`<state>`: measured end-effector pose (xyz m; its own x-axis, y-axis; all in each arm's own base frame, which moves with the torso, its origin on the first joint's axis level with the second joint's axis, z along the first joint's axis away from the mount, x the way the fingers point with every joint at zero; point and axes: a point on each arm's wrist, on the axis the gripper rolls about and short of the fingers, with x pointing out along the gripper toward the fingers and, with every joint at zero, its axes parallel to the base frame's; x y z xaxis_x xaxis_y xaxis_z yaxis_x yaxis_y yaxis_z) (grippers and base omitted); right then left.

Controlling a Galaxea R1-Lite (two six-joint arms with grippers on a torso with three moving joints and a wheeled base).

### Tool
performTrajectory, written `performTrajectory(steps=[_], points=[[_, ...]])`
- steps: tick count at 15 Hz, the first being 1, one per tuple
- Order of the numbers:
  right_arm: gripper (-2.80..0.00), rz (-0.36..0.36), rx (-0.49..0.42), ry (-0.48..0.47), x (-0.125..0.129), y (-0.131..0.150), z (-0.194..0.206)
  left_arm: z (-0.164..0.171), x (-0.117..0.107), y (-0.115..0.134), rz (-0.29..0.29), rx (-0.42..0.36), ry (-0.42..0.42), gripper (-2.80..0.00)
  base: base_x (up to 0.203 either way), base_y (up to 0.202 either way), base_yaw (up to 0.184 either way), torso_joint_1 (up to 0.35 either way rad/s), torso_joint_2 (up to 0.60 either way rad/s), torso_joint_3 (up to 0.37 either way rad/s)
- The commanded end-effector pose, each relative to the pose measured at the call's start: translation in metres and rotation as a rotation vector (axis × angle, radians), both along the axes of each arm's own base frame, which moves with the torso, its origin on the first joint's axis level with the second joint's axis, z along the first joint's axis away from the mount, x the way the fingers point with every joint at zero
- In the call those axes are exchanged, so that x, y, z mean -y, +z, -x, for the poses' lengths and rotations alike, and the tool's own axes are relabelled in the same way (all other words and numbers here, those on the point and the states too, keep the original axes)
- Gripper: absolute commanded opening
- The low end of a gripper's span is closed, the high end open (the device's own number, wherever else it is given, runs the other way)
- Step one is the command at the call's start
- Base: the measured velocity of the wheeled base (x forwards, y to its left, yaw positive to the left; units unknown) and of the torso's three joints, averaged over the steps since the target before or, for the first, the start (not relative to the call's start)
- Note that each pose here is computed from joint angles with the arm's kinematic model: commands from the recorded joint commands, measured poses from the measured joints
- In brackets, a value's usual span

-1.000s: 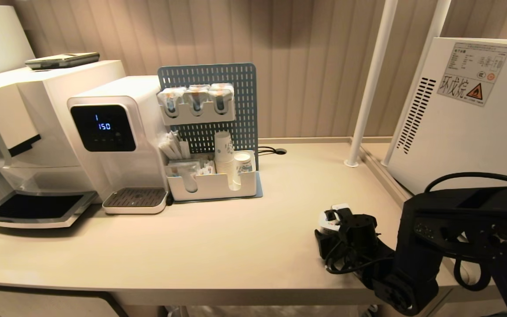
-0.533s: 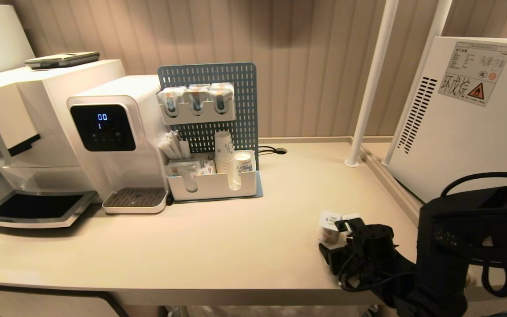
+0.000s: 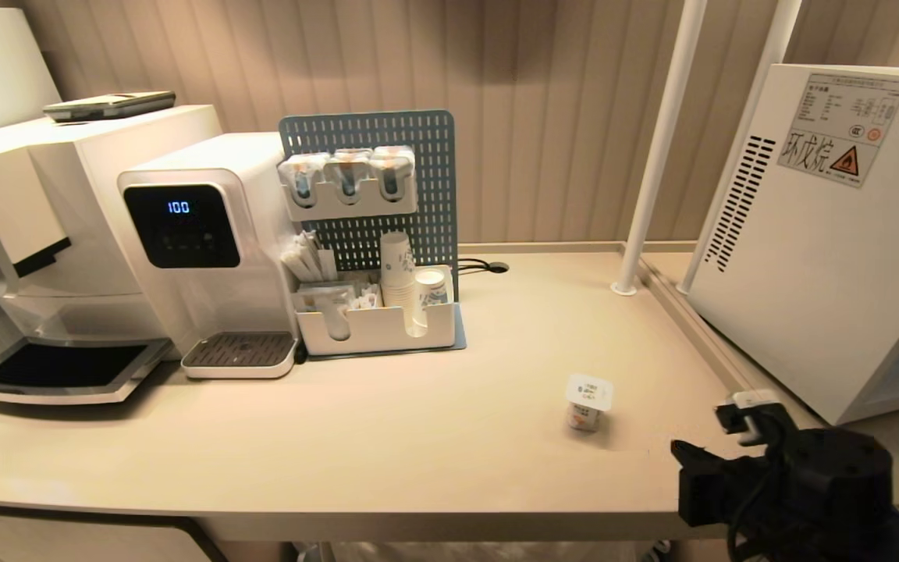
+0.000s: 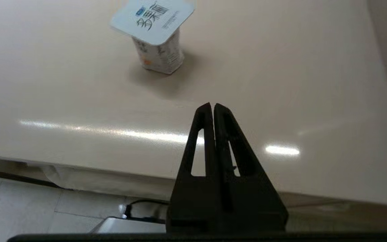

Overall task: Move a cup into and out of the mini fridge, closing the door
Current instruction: Place the yoghurt on the table, then take the yoghurt out of the freezer

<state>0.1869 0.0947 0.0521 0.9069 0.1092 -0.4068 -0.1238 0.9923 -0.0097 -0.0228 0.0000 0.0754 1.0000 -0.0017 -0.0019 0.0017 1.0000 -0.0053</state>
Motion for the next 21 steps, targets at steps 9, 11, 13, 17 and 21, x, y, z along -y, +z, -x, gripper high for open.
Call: performTrajectory(steps=[9, 11, 13, 17, 21], points=[[-2.80, -0.036, 0.405, -0.552, 0.100, 0.155, 0.157, 0.000, 0.000, 0.000, 0.001, -0.003, 0.000, -2.80, 0.000, 0.000, 0.000, 0.000, 0.00, 0.000], [-2.80, 0.008, 0.478, -0.808, 0.116, 0.161, 0.208, 0.000, 0.000, 0.000, 0.002, -0.003, 0.000, -2.80, 0.000, 0.000, 0.000, 0.000, 0.00, 0.000], [-2.80, 0.025, 0.528, -0.923, 0.116, 0.142, 0.243, 0.000, 0.000, 0.000, 0.002, -0.003, 0.000, -2.80, 0.000, 0.000, 0.000, 0.000, 0.00, 0.000], [-2.80, -0.023, 0.584, -0.679, 0.108, 0.091, 0.251, 0.000, 0.000, 0.000, 0.002, -0.002, 0.000, -2.80, 0.000, 0.000, 0.000, 0.000, 0.00, 0.000], [-2.80, -0.013, 0.362, -0.134, 0.095, 0.024, 0.213, 0.000, 0.000, 0.000, 0.002, 0.000, 0.000, -2.80, 0.000, 0.000, 0.000, 0.000, 0.00, 0.000]])
